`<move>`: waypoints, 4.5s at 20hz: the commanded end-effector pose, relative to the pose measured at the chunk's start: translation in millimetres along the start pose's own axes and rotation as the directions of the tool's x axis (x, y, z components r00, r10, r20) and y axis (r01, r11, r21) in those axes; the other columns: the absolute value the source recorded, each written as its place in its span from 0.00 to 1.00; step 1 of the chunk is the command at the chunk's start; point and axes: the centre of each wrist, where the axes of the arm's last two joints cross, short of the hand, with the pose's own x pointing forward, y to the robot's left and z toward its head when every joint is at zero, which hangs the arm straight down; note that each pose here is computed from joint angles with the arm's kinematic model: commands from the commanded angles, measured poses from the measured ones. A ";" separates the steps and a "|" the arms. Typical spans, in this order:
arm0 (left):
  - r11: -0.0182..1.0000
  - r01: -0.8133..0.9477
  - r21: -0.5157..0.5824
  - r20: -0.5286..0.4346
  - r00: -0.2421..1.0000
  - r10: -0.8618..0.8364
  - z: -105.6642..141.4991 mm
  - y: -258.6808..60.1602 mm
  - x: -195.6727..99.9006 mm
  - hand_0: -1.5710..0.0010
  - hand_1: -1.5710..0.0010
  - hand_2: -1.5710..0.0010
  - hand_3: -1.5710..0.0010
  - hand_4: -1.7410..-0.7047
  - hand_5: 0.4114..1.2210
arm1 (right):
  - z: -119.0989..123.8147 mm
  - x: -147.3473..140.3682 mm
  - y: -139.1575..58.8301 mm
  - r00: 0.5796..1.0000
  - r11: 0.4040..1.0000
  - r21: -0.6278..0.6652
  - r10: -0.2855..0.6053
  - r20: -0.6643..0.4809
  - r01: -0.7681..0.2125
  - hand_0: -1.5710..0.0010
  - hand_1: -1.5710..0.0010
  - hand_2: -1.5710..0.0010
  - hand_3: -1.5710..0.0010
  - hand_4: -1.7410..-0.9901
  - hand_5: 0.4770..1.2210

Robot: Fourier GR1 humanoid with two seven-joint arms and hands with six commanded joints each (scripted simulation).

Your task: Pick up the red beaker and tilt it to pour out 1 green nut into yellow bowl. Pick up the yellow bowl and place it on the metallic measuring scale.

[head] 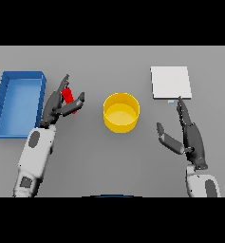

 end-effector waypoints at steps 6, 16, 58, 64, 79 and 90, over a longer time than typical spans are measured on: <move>0.997 -0.059 0.039 0.032 0.998 0.058 -10.7 -13.3 3.5 0.71 0.69 0.68 0.69 0.29 0.58 | -3.7 -2.1 -5.6 1.000 1.000 -0.004 0.013 -0.020 -0.013 1.00 1.00 1.00 1.00 0.61 0.28; 0.995 -0.031 0.093 0.106 0.994 0.021 -16.2 -21.6 1.3 0.08 0.07 0.07 0.07 0.12 0.87 | -5.9 -7.4 0.2 1.000 1.000 0.021 0.001 -0.009 -0.001 1.00 1.00 1.00 1.00 0.60 0.27; -0.493 0.869 0.033 0.540 -0.430 -0.724 -61.7 -103.5 164.6 0.00 0.00 0.00 0.00 0.01 1.00 | -4.1 2.1 7.7 0.999 0.999 -0.016 0.050 0.017 -0.050 1.00 1.00 1.00 1.00 0.73 0.23; -0.666 0.728 0.160 0.551 -0.626 -0.552 -62.8 -117.4 162.6 0.00 0.00 0.00 0.00 0.01 1.00 | -3.0 0.5 8.1 0.998 0.998 -0.025 0.056 -0.005 -0.056 1.00 1.00 1.00 1.00 0.76 0.20; -0.840 0.408 0.359 0.459 -0.860 -0.222 -66.9 -150.7 199.4 0.00 0.00 0.00 0.00 0.02 1.00 | -2.4 0.2 10.2 0.998 0.998 -0.039 0.057 0.012 -0.057 1.00 1.00 1.00 1.00 0.78 0.21; -0.568 0.785 0.246 0.136 -0.608 -0.782 -99.0 -35.2 360.8 0.00 0.00 0.00 0.08 0.01 1.00 | -6.0 -1.3 11.2 0.997 0.998 -0.019 0.066 0.034 -0.065 1.00 1.00 1.00 1.00 0.78 0.24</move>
